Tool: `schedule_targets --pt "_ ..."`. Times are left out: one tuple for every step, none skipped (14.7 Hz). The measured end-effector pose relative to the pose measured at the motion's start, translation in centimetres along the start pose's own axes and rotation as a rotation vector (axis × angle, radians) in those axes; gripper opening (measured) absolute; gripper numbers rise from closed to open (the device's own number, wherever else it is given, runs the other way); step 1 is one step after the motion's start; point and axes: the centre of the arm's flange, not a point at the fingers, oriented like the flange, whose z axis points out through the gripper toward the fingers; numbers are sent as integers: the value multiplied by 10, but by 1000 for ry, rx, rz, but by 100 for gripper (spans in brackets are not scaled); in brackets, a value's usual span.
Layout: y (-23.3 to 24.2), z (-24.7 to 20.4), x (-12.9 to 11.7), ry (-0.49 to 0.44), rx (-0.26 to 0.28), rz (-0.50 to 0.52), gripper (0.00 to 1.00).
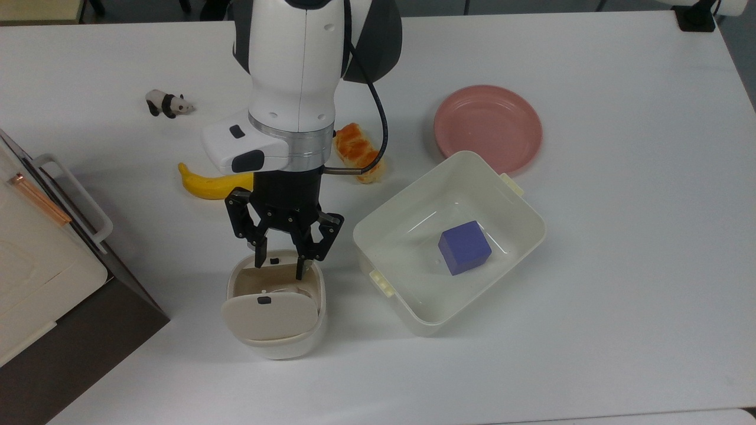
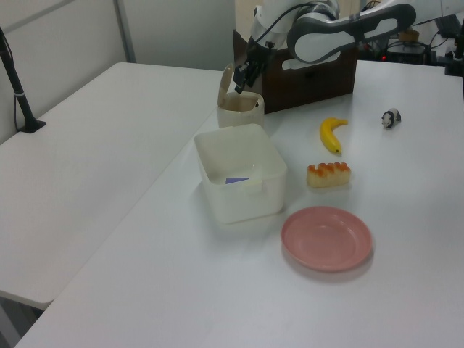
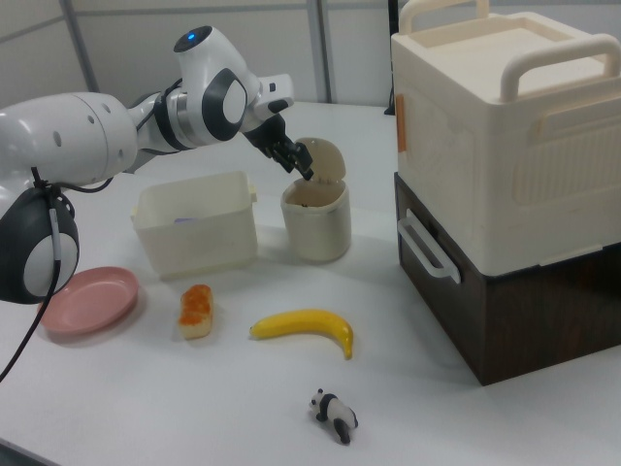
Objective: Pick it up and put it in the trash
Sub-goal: 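Open the gripper to drop the paper into the bin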
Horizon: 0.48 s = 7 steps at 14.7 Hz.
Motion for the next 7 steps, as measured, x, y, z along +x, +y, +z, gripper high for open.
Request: schedule_targets --pt "0 0 0 0 0 0 62" --pt "0 0 0 0 0 0 62" --pt "0 0 0 0 0 0 62" --pt "0 0 0 0 0 0 61" --pt "1 -1 1 1 0 1 61" --pt "2 -3 2 6 0 3 60" --pt "2 -8 4 14 1 4 60"
